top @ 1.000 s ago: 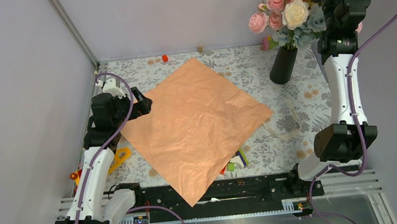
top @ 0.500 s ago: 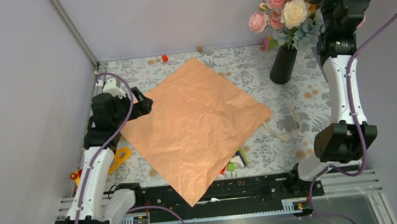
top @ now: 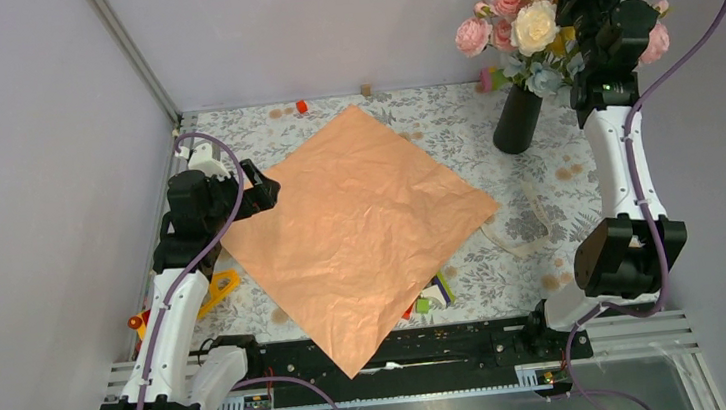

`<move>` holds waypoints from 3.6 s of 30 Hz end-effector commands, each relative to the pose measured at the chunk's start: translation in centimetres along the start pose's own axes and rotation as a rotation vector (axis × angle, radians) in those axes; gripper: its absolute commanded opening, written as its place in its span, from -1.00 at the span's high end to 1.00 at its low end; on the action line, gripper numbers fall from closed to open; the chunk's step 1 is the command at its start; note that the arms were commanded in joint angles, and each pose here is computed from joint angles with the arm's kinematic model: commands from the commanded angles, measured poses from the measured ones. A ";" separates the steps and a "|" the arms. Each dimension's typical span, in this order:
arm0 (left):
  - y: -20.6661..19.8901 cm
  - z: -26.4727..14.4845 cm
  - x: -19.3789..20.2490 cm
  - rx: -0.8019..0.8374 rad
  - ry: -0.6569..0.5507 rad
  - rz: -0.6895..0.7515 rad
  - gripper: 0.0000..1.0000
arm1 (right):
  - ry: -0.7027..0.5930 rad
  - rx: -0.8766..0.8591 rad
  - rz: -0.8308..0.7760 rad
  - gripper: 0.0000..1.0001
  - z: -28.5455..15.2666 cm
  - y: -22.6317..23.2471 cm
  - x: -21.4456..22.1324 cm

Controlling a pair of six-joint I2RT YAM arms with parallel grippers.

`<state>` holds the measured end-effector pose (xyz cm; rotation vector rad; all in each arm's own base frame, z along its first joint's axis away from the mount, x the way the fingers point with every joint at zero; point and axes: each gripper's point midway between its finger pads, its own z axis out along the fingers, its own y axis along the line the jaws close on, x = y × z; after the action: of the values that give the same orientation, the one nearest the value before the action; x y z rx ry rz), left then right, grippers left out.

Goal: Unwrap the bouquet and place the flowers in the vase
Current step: Insert the fake flower into the vase.

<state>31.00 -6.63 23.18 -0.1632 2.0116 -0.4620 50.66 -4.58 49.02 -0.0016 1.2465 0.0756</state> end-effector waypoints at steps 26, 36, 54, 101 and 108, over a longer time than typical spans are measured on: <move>-0.7 0.2 -0.6 0.045 -0.026 -0.007 -0.98 | -0.340 0.057 -0.017 1.00 -2.7 0.5 -14.5; -0.6 0.3 -0.5 0.043 -0.022 -0.009 -0.98 | -0.463 0.193 -0.007 1.00 -4.3 -1.8 -15.5; -0.7 0.2 -0.4 0.048 -0.020 -0.007 -0.98 | -0.230 0.199 0.066 1.00 -1.1 -2.9 -6.0; -1.7 -0.3 -0.6 0.096 -0.038 -0.013 -0.98 | -0.759 0.116 -0.078 1.00 -17.5 3.3 -30.4; -1.7 -0.5 -0.6 0.097 -0.040 -0.013 -0.98 | -0.730 0.097 -0.079 1.00 -16.6 3.3 -28.8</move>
<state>30.35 -7.73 23.04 -0.1457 2.0182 -0.5391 24.53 -3.81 71.57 0.0774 0.5233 -0.0620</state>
